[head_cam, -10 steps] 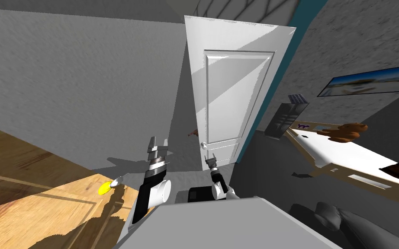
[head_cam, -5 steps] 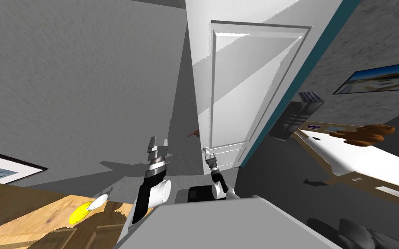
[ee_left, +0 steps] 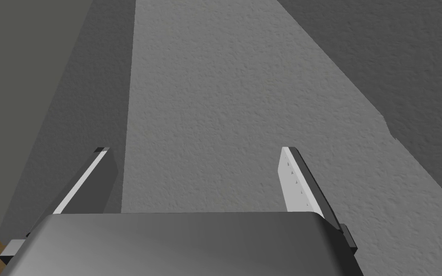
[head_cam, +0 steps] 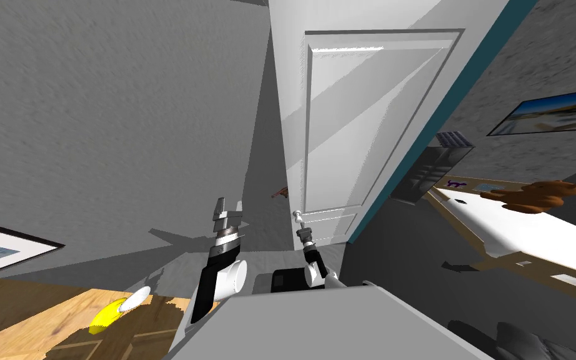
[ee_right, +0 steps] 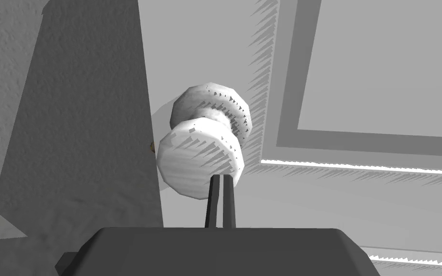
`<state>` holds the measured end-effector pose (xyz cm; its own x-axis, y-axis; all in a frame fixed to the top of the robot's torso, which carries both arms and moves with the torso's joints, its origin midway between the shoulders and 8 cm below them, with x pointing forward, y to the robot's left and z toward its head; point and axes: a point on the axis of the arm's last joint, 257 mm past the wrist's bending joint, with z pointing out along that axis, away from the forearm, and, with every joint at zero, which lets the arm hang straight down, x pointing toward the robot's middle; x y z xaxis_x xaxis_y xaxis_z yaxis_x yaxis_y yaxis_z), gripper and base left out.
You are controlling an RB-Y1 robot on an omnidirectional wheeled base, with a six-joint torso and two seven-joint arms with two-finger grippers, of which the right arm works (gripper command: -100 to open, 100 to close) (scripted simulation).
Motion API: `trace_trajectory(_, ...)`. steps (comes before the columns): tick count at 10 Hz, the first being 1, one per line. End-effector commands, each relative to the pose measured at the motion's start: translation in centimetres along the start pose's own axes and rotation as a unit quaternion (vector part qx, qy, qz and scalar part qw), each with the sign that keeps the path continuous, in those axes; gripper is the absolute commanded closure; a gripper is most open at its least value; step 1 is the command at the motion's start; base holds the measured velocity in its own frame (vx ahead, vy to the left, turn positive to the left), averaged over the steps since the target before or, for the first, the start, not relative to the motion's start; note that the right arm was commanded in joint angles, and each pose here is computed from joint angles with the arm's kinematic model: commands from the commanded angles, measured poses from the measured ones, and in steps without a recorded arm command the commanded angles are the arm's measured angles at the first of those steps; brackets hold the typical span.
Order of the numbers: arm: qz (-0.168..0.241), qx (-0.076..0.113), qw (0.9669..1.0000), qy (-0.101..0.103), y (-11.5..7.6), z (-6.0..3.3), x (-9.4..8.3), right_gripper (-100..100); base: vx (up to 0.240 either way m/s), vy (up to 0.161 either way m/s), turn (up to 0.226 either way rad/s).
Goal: Push the door open
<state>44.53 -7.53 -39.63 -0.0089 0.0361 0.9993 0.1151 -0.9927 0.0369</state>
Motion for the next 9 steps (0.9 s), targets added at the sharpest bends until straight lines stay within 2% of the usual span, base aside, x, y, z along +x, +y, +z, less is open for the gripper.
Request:
trace_trajectory(1, 0.0, 0.0, 1.0, 0.0, 0.0, -0.01, 0.0, 100, -0.014, -0.002, 0.001)
trace_trajectory(3, 0.0, 0.0, 1.0, 0.0, 0.0, -0.01, 0.0, 100, -0.004, -0.001, 0.0)
trace_trajectory(4, -0.015, -0.005, 0.9999, -0.002, 1.8, 0.0, -0.4, -100, -0.098, 0.011, -0.048)
trace_trajectory(5, -0.019, -0.009, 0.9998, -0.003, 2.4, 0.04, -0.5, -100, -0.198, 0.022, -0.091)
trace_trajectory(6, -0.015, -0.01, 0.9998, -0.003, 2.0, 0.08, -0.4, -100, -0.206, 0.021, -0.072)
trace_trajectory(9, 0.012, -0.01, 0.9999, -0.003, -0.7, 0.2, 0.3, -100, -0.199, 0.02, -0.038)
